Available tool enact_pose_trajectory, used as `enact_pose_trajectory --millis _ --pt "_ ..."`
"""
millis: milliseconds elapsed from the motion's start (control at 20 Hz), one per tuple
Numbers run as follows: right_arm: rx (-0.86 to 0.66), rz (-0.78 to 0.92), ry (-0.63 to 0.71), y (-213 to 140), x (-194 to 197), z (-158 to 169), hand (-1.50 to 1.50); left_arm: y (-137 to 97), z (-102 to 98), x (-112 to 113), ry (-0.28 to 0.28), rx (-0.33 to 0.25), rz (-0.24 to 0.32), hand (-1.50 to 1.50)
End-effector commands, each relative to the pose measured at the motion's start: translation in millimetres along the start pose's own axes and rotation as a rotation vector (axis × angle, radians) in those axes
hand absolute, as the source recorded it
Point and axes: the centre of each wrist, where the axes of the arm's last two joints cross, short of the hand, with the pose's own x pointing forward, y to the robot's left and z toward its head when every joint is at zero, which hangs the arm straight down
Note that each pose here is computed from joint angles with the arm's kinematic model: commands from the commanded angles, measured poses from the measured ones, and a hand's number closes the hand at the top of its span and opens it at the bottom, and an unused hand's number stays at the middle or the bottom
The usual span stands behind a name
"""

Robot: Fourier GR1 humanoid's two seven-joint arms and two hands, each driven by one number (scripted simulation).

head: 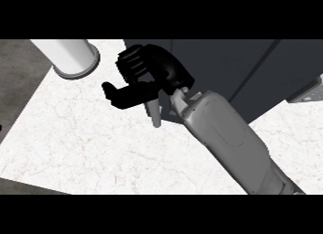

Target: Pick up the bottled water, place it into the cabinet and close the cabinet

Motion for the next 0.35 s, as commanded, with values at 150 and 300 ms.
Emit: enact_pose_trajectory --millis 150,300 --pt "-0.223 -0.142 -0.058 -28.0 12.3 -21.9 -1.5 7.4 1.9 4.5 -0.028 0.016 -0.015 -1.5" --pt "-0.23 -0.166 -0.059 -24.2 10.1 -25.3 -1.5 1.3 5.8 -0.5 -0.019 0.01 0.016 -1.5"
